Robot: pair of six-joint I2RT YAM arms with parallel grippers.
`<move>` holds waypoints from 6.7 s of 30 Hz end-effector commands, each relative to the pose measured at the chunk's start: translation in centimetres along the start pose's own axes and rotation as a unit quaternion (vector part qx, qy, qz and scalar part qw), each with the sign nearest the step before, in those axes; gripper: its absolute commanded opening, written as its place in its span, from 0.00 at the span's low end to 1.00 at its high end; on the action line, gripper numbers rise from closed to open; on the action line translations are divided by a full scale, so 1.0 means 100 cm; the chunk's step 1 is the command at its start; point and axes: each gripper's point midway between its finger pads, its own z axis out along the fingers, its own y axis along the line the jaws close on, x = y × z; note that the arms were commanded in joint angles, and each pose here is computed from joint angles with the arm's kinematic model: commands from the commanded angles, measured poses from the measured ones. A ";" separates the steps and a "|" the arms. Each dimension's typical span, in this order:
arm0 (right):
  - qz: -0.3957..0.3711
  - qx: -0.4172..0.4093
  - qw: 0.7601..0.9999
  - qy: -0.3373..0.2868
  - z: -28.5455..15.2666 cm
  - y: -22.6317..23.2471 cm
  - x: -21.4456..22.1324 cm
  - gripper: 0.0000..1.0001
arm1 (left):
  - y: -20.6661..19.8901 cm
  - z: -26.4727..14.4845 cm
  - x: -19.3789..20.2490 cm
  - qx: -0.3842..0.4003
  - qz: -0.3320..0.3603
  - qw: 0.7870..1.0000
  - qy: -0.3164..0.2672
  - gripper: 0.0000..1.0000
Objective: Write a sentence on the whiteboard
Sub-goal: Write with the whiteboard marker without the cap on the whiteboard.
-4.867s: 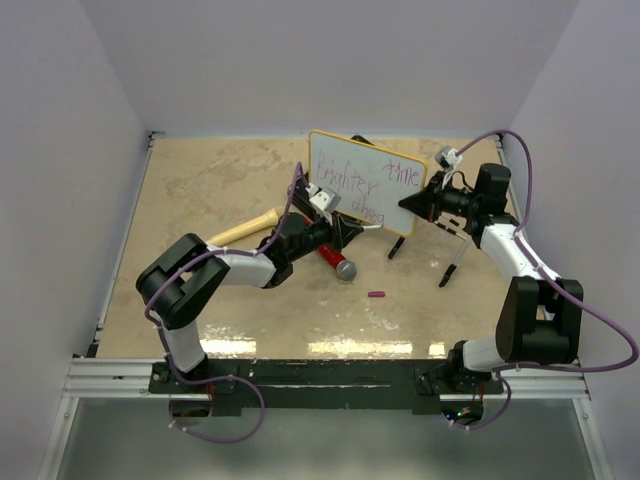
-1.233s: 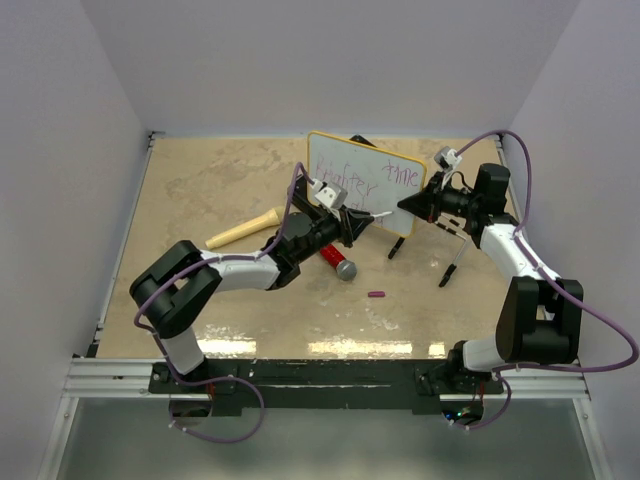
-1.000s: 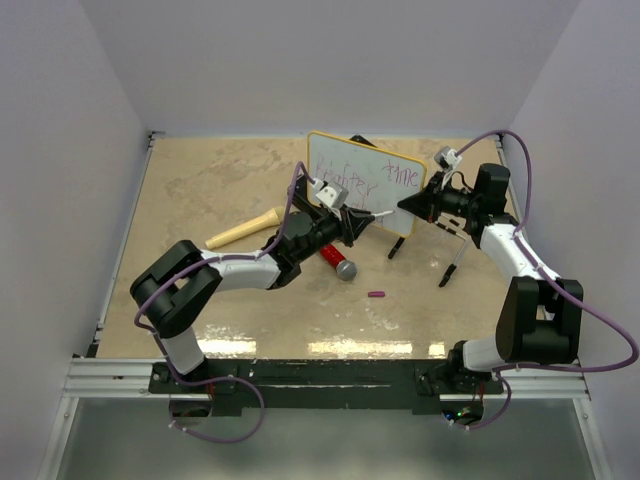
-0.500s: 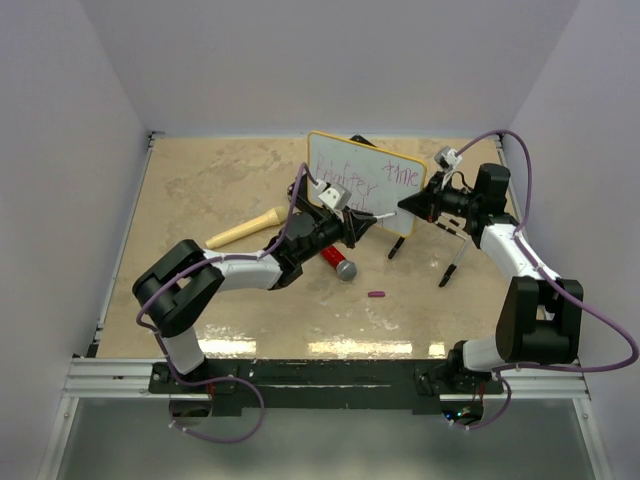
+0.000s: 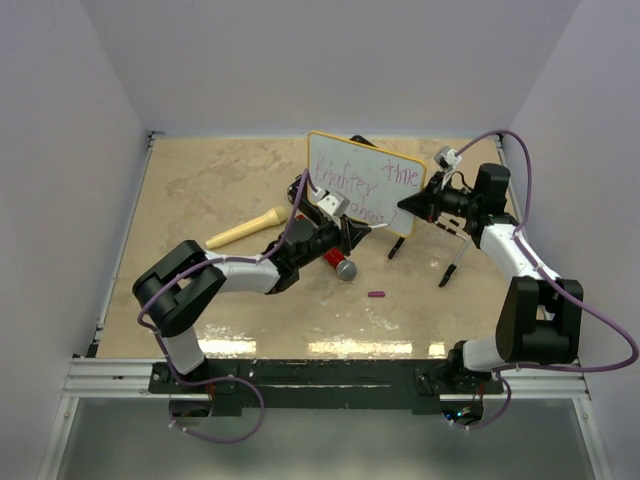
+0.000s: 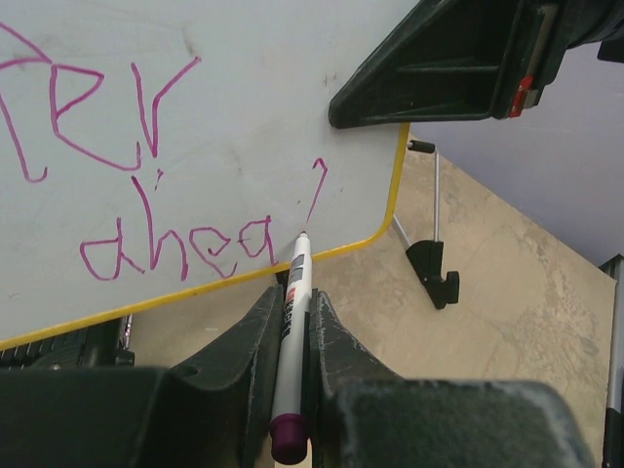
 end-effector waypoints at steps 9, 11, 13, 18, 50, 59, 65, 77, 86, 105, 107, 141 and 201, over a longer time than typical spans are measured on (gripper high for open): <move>-0.009 -0.023 1.000 -0.003 0.002 0.010 -0.004 0.00 | -0.003 0.000 0.000 0.011 0.004 1.000 -0.008 0.00; -0.009 -0.022 1.000 -0.003 0.002 0.010 -0.004 0.00 | -0.005 0.000 -0.004 0.013 0.003 1.000 -0.013 0.00; -0.009 -0.022 1.000 -0.003 0.002 0.010 -0.004 0.00 | -0.009 0.000 -0.013 0.019 0.005 1.000 -0.023 0.00; -0.009 -0.023 1.000 -0.003 0.002 0.010 -0.004 0.00 | -0.015 0.000 -0.032 0.026 0.006 0.999 -0.042 0.00; -0.011 -0.024 1.000 -0.003 0.002 0.011 -0.005 0.00 | -0.011 0.019 -0.059 0.013 0.012 0.997 -0.077 0.00; -0.009 -0.023 1.000 -0.003 0.002 0.010 -0.004 0.00 | -0.005 0.019 -0.041 0.004 0.009 0.999 -0.054 0.00; -0.010 -0.024 1.000 -0.003 0.002 0.011 -0.004 0.00 | -0.003 0.016 -0.031 0.002 0.008 0.999 -0.041 0.00; -0.010 -0.024 1.000 -0.003 0.002 0.011 -0.004 0.00 | 0.000 0.008 -0.005 0.002 -0.005 1.000 -0.014 0.00; -0.010 -0.023 1.000 -0.003 0.002 0.011 -0.005 0.00 | -0.001 0.005 0.016 0.007 -0.014 1.000 0.009 0.00; -0.012 -0.024 1.000 -0.005 0.001 0.012 -0.006 0.00 | -0.006 0.016 -0.027 0.013 0.008 0.999 -0.029 0.00; -0.012 -0.024 1.000 -0.004 0.002 0.012 -0.005 0.00 | -0.005 0.018 -0.032 0.012 0.010 0.999 -0.033 0.00; -0.010 -0.025 1.000 -0.003 0.002 0.011 -0.004 0.00 | 0.020 0.009 -0.023 -0.017 0.015 1.000 -0.019 0.00; -0.014 -0.024 1.000 -0.005 0.002 0.013 -0.007 0.00 | 0.000 0.024 0.013 0.027 -0.012 0.999 0.033 0.00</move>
